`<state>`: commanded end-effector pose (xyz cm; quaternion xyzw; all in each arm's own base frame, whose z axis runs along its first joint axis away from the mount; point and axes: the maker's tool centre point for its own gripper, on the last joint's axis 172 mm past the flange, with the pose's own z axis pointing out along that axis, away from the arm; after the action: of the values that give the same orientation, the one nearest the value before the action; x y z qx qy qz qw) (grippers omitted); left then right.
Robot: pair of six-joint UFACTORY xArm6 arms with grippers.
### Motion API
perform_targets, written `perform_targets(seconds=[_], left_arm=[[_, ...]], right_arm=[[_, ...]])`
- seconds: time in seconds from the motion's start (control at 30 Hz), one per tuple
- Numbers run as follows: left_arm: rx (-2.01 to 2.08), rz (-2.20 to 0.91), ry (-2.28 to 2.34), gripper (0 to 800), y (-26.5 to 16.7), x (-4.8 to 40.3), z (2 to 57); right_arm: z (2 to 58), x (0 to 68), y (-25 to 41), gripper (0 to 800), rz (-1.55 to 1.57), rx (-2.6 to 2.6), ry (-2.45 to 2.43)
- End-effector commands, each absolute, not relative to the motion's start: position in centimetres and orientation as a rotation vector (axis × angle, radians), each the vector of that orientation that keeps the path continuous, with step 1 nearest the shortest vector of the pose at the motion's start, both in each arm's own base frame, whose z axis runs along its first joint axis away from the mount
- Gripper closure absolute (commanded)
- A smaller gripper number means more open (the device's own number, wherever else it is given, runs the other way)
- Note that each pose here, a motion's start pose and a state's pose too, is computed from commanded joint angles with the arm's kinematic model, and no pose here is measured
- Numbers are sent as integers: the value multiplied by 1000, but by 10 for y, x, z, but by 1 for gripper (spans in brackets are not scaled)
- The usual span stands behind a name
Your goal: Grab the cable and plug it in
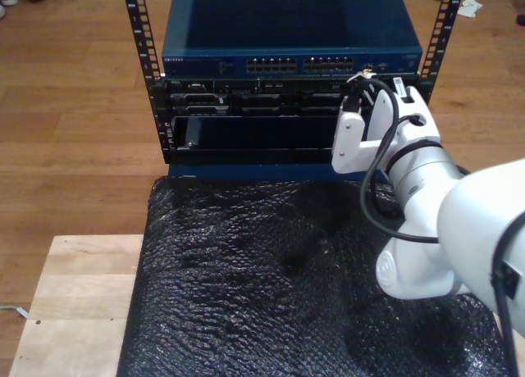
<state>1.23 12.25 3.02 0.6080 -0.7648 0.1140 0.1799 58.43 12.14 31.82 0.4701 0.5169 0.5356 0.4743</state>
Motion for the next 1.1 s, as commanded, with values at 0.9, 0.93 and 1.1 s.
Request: perform_targets(seconds=[0.9,0.93,1.1], left_arm=[[1717,323,-2160,0,122,12,30],[1718,322,-2161,0,122,12,30],[1718,322,-2161,0,122,12,30]], right_arm=[[297,614,126,800,1195,1153,1025],[294,615,125,800,1190,1159,1020],[290,624,127,800,1194,1162,1003]])
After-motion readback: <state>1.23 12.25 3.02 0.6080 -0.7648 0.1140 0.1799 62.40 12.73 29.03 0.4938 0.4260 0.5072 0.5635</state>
